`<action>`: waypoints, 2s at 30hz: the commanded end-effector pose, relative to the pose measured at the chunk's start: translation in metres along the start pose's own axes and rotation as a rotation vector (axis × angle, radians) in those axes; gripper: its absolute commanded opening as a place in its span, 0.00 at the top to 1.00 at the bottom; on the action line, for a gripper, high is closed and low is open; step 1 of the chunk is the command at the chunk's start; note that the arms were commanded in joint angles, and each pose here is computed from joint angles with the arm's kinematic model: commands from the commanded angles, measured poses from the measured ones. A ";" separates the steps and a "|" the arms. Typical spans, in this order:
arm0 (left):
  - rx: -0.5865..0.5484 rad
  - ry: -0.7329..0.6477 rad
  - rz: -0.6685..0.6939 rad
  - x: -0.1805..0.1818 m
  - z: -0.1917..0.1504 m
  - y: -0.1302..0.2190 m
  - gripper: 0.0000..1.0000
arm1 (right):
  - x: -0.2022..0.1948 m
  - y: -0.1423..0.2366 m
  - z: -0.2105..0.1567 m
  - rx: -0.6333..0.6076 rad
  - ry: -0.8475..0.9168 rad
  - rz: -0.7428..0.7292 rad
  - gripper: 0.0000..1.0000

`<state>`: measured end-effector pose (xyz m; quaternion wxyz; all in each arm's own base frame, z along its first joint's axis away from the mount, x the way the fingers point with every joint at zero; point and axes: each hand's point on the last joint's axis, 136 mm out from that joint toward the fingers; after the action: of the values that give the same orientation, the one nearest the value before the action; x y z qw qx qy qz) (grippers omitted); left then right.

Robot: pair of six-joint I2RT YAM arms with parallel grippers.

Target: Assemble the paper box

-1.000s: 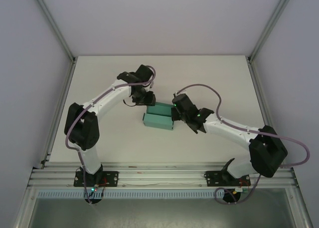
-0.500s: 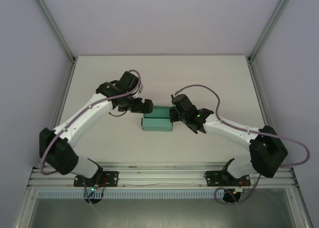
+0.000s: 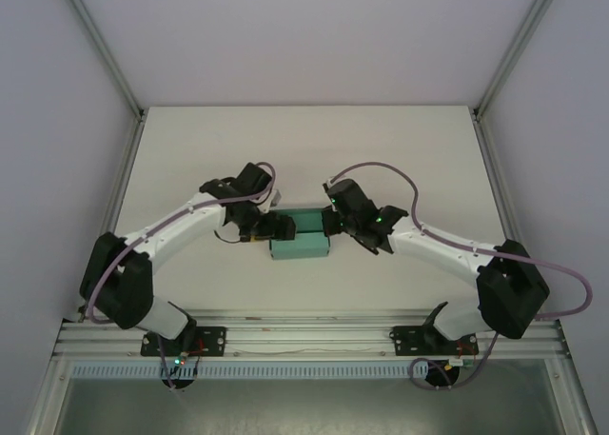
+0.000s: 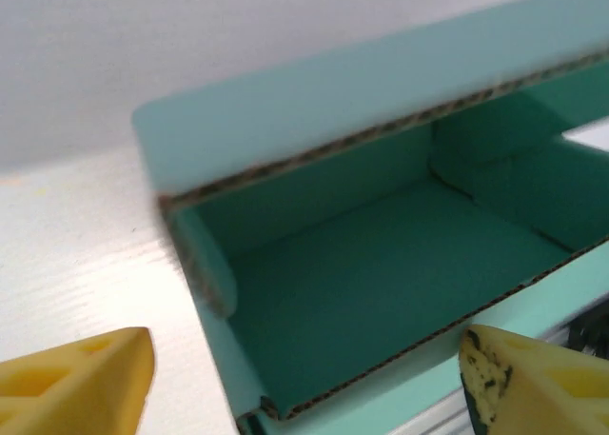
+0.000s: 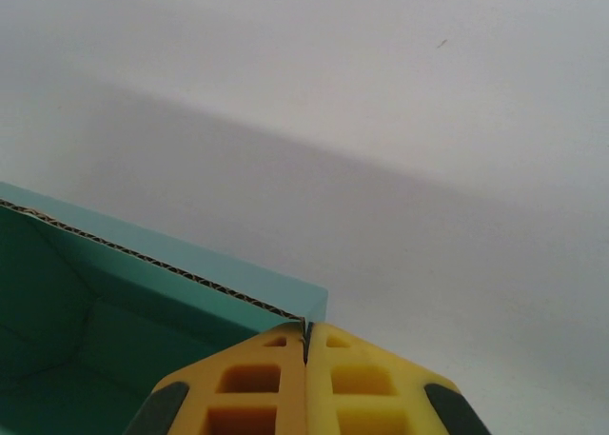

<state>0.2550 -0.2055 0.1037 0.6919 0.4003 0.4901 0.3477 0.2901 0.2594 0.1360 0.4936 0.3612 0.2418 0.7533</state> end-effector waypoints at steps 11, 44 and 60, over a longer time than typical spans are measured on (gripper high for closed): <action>-0.149 -0.060 0.007 -0.011 0.052 0.003 0.29 | -0.002 0.020 0.003 0.049 0.056 -0.047 1.00; -0.168 -0.113 0.142 -0.003 0.018 0.045 0.00 | 0.003 0.024 -0.009 0.135 -0.003 -0.028 1.00; -0.104 -0.043 -0.133 -0.022 -0.036 0.009 0.15 | 0.013 0.022 -0.016 0.164 0.000 0.033 1.00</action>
<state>0.1942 -0.1918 0.0980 0.7070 0.3879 0.4916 0.3286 0.2642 0.2556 0.1472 0.4641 0.4008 0.2956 0.7325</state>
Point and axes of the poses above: each hand's point on the last joint's axis, 136 mm out from that joint toward the fingers, its own y axis back along the fingers, its own x axis along the line the jaws close on, z = x × y, and after that the axes turned 12 degrees about -y, right-handed
